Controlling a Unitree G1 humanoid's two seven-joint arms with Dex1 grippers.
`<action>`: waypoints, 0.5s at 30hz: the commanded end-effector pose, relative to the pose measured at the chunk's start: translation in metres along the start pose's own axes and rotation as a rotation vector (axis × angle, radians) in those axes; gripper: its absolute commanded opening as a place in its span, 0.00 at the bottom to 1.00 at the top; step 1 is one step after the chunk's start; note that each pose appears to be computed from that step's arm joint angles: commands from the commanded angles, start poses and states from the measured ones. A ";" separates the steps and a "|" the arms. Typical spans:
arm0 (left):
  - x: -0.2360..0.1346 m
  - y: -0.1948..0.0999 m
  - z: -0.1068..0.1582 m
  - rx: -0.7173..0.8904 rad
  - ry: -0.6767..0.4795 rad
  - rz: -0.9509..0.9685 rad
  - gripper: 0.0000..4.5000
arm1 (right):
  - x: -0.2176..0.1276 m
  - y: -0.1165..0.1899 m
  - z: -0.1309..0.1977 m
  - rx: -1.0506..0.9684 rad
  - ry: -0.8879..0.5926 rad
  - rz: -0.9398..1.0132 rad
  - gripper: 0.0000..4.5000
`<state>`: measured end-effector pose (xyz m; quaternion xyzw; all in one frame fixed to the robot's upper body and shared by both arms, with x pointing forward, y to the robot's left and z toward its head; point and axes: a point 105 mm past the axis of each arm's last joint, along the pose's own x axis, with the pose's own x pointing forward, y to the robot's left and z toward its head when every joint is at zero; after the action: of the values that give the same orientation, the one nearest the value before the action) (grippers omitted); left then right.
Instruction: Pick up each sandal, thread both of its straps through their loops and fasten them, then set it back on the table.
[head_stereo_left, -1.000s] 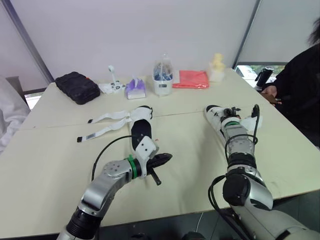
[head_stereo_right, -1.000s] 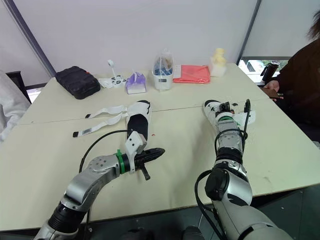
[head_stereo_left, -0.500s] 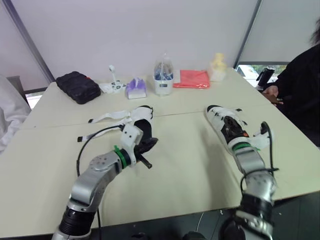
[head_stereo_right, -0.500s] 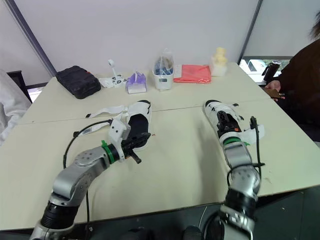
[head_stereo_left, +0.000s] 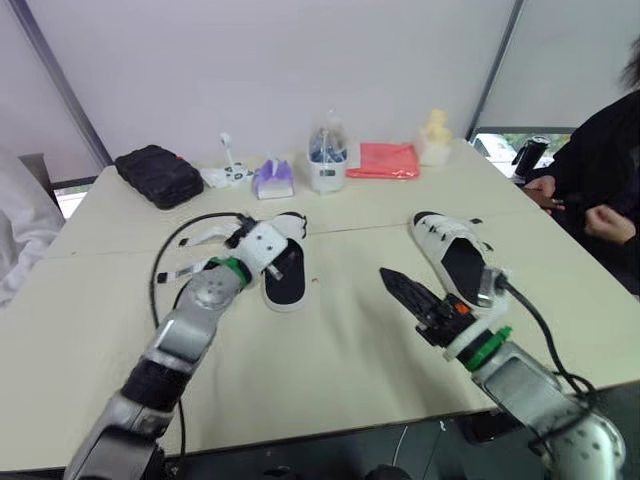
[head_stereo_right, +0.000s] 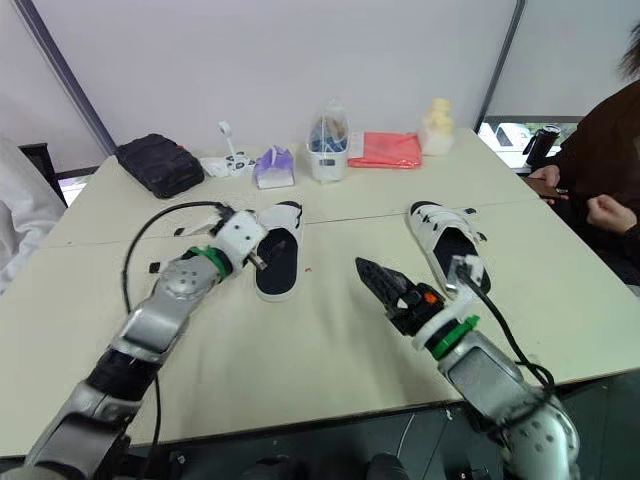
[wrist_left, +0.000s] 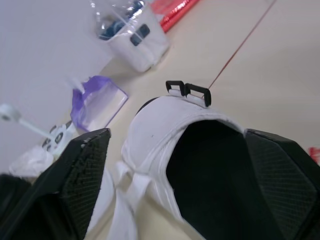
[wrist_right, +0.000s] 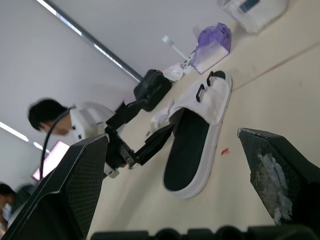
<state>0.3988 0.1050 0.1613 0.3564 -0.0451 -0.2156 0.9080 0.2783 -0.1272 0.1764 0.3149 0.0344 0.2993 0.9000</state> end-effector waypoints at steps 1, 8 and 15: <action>0.022 0.016 -0.005 0.140 0.026 0.090 0.99 | 0.008 -0.008 0.007 -0.103 -0.030 -0.001 1.00; 0.071 0.011 -0.004 0.327 0.092 0.075 0.99 | 0.019 -0.019 0.016 -0.167 -0.105 -0.030 1.00; 0.081 0.005 -0.009 0.410 0.146 0.068 0.47 | 0.020 -0.021 0.017 -0.183 -0.146 -0.058 1.00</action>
<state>0.4725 0.0762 0.1418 0.5344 -0.0206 -0.1593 0.8298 0.3124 -0.1380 0.1678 0.2569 -0.0211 0.2487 0.9336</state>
